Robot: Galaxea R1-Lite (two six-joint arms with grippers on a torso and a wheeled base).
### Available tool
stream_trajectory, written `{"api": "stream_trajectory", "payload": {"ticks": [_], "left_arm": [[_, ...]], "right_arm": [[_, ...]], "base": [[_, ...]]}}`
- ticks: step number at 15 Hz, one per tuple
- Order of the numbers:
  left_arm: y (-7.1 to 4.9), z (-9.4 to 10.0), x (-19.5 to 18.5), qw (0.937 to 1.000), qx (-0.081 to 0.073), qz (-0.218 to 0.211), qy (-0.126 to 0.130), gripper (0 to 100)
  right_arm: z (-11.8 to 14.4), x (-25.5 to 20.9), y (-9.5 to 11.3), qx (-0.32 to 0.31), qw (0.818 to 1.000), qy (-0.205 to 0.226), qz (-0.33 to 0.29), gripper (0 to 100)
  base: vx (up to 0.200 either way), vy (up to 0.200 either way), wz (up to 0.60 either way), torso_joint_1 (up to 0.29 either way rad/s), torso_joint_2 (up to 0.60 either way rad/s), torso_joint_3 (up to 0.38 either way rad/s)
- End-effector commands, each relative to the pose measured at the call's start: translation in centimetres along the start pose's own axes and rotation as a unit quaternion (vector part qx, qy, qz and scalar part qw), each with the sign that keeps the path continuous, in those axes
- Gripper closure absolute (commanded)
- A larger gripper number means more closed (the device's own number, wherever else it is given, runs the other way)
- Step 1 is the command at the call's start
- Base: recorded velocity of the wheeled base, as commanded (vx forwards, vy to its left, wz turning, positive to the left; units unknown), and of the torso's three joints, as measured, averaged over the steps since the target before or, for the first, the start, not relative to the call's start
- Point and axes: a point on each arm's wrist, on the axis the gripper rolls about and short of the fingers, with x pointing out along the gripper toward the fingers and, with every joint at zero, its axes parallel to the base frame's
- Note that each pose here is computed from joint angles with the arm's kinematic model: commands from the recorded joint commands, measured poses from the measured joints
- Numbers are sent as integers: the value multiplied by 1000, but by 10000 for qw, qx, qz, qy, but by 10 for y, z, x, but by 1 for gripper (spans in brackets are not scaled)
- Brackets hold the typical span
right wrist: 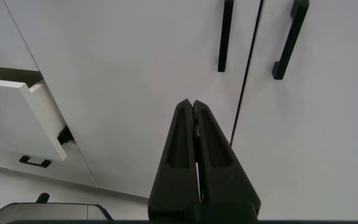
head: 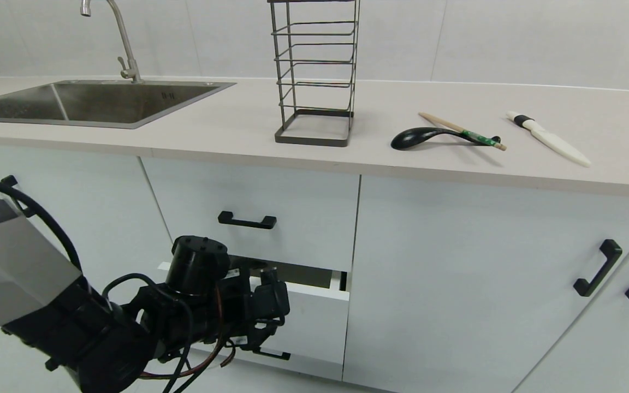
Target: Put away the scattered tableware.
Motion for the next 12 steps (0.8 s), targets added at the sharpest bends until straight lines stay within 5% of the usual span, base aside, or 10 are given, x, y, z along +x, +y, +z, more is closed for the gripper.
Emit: {"api": "stream_trajectory", "payload": {"ticks": [1, 8, 12], "left_arm": [[-1, -6, 12, 9999, -45, -94, 104, 0], [-11, -14, 22, 9992, -53, -314, 242, 0], [-46, -23, -26, 9961, 32, -838, 282, 0]], "right_arm": [[0, 0, 0, -2, 10000, 4, 2, 100], [0, 0, 0, -2, 10000, 4, 2, 100], [0, 0, 0, -2, 10000, 4, 2, 100]], "base": [[0, 0, 0, 0, 0, 0], [0, 0, 0, 0, 0, 0], [0, 0, 0, 0, 0, 0]]}}
